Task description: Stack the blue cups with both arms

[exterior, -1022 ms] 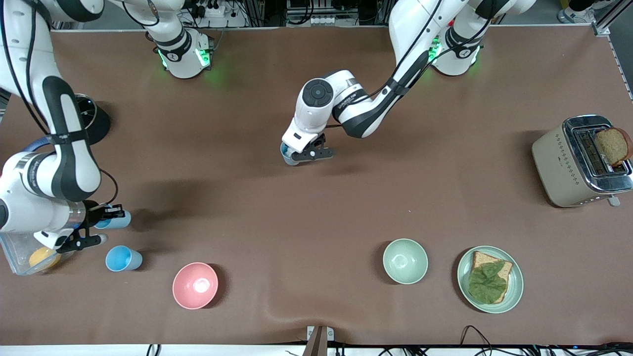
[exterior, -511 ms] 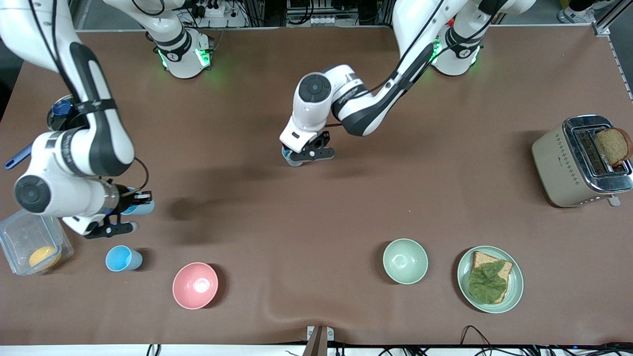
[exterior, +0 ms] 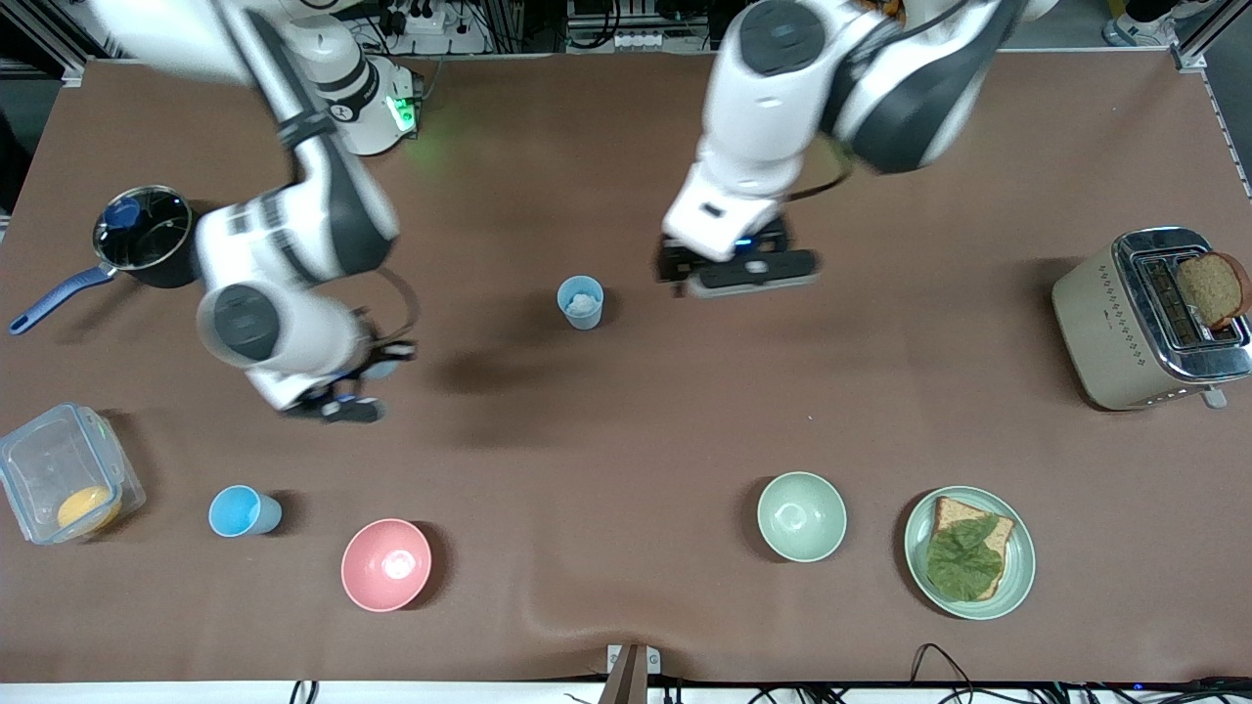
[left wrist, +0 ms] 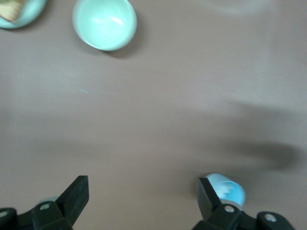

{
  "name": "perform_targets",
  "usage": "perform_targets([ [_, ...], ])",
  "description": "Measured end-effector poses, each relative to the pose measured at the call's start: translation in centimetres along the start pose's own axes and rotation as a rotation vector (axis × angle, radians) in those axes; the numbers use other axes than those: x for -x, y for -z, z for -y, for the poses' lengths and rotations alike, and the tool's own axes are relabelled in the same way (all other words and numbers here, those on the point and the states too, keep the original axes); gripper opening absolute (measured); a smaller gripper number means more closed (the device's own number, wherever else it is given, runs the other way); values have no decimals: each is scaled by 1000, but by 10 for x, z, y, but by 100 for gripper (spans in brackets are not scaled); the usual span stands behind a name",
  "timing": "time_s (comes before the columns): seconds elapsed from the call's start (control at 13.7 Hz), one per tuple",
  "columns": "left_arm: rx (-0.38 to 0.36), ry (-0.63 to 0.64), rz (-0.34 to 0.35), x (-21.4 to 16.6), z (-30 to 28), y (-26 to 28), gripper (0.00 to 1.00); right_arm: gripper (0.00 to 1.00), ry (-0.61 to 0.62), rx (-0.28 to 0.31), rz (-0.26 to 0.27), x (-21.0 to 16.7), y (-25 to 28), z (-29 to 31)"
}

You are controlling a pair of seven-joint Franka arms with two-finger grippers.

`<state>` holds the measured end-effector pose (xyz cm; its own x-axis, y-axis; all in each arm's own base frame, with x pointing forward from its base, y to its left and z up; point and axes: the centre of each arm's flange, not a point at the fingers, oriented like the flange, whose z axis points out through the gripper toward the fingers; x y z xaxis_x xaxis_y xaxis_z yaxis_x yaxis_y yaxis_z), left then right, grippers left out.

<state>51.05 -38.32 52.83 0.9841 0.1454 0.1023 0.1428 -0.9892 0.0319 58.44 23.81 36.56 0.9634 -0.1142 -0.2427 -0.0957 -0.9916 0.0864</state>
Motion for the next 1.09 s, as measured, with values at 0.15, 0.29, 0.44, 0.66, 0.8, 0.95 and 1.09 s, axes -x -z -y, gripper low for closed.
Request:
perform_targets([
  [0.15, -34, -23, -4, -25, 48, 23, 100, 4, -33, 9, -32, 45, -6, 79],
  [0.29, -53, -32, -21, -50, 99, 47, 100, 4, -70, -7, -59, 87, -16, 138],
  [0.44, -74, -36, -35, -68, 149, 70, 100, 4, -97, -29, -52, 119, -25, 176],
  [0.66, -96, -33, -42, -86, 206, 87, 100, 4, -138, -53, -73, 145, -43, 214],
  [0.8, -109, -43, -31, -97, 237, 92, 100, 4, -153, -61, -74, 138, -55, 219],
  [0.95, -105, -65, -23, -110, 275, 99, 100, 4, -158, -62, -71, 132, -65, 222],
  [1.09, -99, -86, -15, -119, 306, 101, 100, 4, -156, -62, -67, 129, -74, 228],
])
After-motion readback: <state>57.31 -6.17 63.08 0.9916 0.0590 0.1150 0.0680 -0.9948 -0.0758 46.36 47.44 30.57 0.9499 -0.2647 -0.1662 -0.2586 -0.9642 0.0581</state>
